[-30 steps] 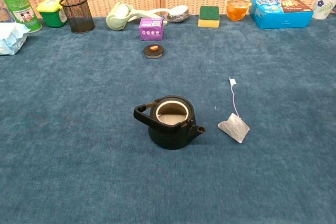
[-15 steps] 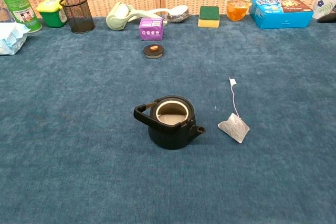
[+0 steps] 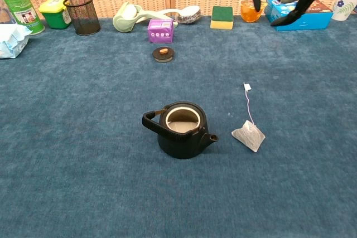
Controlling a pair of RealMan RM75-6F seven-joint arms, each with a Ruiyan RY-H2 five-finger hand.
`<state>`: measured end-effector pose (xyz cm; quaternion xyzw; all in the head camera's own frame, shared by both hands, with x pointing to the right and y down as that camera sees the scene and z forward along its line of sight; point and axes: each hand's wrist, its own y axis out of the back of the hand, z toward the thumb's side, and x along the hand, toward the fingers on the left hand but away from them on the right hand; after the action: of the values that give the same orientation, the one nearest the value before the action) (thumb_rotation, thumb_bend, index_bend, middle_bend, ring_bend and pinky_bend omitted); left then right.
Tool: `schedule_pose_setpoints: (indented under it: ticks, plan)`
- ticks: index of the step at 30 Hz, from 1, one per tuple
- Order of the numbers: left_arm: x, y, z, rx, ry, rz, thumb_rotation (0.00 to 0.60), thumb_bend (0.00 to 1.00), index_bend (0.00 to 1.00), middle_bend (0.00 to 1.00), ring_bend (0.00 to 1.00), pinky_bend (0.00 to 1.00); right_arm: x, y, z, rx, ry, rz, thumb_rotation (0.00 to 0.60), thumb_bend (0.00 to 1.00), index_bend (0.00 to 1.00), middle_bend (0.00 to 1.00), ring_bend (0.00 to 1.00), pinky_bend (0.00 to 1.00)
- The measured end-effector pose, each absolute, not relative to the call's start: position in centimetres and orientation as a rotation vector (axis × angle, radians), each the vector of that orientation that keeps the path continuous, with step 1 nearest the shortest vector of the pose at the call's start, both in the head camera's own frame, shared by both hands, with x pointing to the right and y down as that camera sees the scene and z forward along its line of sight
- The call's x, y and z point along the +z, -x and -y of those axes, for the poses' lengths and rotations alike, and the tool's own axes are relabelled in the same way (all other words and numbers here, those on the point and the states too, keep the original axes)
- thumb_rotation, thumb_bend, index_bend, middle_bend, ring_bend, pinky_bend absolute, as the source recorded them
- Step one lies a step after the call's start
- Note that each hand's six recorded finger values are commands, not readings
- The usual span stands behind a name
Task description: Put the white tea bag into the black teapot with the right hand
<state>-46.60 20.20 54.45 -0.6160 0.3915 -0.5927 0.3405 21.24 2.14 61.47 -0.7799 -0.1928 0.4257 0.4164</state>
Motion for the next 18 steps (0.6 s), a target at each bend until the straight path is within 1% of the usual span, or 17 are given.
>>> schedule_pose_setpoints:
  ticks: [5, 8, 18]
  plan:
    - [54.8, 46.3, -19.4, -1.535, 1.613, -0.995, 0.600, 0.45, 0.03, 0.14, 0.00, 0.12, 64.4, -18.5, -2.4, 1.123, 2.025, 0.404, 0.600, 0.34, 0.45, 1.00, 1.00, 1.00]
    - [54.9, 46.2, -19.1, -1.531, 1.614, -0.987, 0.600, 0.45, 0.04, 0.14, 0.00, 0.12, 65.7, -17.1, -2.6, 1.140, 2.037, 0.365, 0.600, 0.34, 0.44, 1.00, 1.00, 1.00]
    - [55.2, 46.3, -18.2, -1.529, 1.622, -0.974, 0.600, 0.45, 0.03, 0.14, 0.00, 0.12, 68.7, -16.2, -3.4, 1.216, 2.040, 0.299, 0.600, 0.34, 0.42, 1.00, 1.00, 1.00]
